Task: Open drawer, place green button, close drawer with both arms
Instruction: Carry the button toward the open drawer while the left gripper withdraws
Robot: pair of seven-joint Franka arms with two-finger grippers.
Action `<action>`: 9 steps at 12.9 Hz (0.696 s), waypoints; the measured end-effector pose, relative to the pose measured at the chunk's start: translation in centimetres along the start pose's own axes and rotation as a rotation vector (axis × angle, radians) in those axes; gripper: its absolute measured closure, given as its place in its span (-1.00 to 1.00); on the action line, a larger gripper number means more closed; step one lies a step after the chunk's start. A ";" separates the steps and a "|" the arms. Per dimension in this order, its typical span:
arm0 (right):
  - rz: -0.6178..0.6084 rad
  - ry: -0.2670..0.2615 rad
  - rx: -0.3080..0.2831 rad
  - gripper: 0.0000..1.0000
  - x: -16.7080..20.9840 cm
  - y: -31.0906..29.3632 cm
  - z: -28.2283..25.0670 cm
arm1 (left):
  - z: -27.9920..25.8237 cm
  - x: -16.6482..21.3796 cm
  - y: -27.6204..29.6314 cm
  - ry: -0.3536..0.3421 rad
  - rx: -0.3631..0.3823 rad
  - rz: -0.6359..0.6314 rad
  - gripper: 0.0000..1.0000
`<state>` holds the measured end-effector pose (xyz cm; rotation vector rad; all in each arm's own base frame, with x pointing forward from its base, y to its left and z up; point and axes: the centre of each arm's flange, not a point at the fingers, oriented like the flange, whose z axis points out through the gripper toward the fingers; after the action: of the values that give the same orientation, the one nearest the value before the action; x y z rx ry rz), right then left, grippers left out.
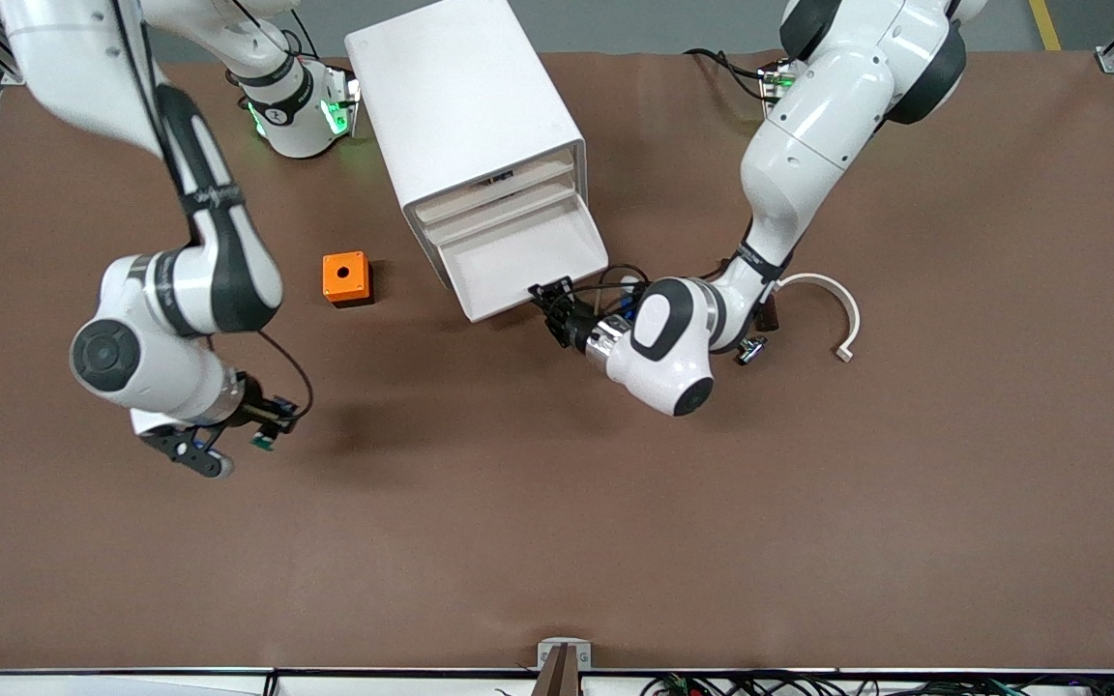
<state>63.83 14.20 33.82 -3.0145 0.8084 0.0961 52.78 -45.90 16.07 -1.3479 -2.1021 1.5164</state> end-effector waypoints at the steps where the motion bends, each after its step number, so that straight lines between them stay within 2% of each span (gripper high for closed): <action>1: 0.048 -0.005 0.015 0.18 -2.9 -2.5 -1.7 | -0.6 0.1 0.3 -0.008 -0.003 0.038 0.66; 2: 0.092 -0.008 0.023 0.18 -6.0 -4.9 -2.9 | -0.8 0.1 0.4 -0.012 -0.006 0.064 0.61; 6: 0.252 -0.014 0.026 0.18 -19.9 -13.7 -3.9 | -2.2 0.3 1.2 -0.030 -0.024 0.114 -0.25; 7: 0.278 -0.014 0.023 0.18 -22.8 -15.1 -3.7 | -3.3 0.2 1.4 -0.044 -0.033 0.117 -0.25; 8: 0.306 -0.015 0.019 0.18 -25.1 -16.0 -3.5 | -4.6 0.1 1.6 -0.057 -0.045 0.123 -0.36; 9: 0.332 -0.016 0.014 0.18 -26.8 -16.6 -3.2 | -6.2 0.1 1.8 -0.064 -0.062 0.131 -0.57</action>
<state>49.12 41.85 38.79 -2.8322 1.2937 0.1175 57.63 -41.78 17.34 -1.5053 -2.1538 1.5769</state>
